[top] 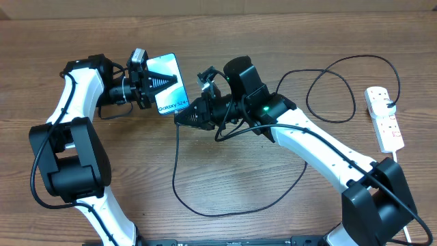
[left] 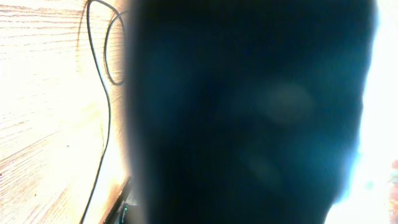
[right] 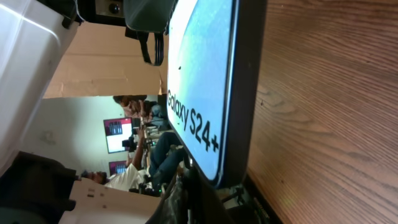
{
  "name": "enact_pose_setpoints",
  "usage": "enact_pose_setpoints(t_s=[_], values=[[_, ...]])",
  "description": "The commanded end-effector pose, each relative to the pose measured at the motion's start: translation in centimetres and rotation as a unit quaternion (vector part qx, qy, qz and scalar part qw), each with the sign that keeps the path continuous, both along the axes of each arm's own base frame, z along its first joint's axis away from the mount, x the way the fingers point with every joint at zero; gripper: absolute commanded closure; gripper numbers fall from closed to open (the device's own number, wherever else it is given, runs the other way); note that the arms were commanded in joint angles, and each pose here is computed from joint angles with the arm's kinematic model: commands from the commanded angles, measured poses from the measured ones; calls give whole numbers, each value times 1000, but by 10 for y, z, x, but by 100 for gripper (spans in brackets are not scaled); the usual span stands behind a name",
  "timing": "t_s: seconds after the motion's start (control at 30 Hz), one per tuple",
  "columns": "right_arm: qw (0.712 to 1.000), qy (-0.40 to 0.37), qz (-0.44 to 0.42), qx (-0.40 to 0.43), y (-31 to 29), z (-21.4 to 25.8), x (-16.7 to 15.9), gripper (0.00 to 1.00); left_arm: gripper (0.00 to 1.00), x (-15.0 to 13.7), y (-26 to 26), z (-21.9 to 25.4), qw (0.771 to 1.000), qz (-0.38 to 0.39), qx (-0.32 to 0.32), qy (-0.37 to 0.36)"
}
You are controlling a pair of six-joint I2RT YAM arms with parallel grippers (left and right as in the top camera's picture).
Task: Plug charger to phone and switch on socket
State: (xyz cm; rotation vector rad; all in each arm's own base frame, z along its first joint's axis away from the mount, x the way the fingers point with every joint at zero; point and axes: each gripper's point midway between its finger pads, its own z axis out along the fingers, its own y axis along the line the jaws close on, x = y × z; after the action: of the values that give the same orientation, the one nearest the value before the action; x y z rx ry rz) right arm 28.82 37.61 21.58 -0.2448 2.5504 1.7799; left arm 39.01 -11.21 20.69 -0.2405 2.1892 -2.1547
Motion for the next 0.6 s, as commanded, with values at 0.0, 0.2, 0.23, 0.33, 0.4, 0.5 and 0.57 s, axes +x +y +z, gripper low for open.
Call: enact_pose_setpoints(t_s=[0.0, 0.2, 0.23, 0.33, 0.4, 0.5, 0.57], values=[[999, -24, -24, -5, 3, 7, 9, 96, 96, -1, -1, 11, 1000, 3, -13, -17], [999, -28, -30, -7, 3, 6, 11, 96, 96, -1, -1, 11, 1000, 3, -13, -18], [999, -31, -30, -5, 3, 7, 12, 96, 96, -1, -1, 11, 1000, 3, -13, -18], [999, -36, -27, 2, 5, 10, 12, 96, 96, -1, -1, 11, 1000, 3, -11, -24], [999, -36, -18, 9, 5, 13, 10, 96, 96, -2, -1, 10, 1000, 2, -10, -28], [999, -38, -12, 13, 3, 14, 10, 96, 96, -2, -3, 10, 1000, -1, -10, -29], [999, -43, -16, 9, -4, 12, 15, 96, 96, -3, -6, 10, 1000, -4, -10, -29]])
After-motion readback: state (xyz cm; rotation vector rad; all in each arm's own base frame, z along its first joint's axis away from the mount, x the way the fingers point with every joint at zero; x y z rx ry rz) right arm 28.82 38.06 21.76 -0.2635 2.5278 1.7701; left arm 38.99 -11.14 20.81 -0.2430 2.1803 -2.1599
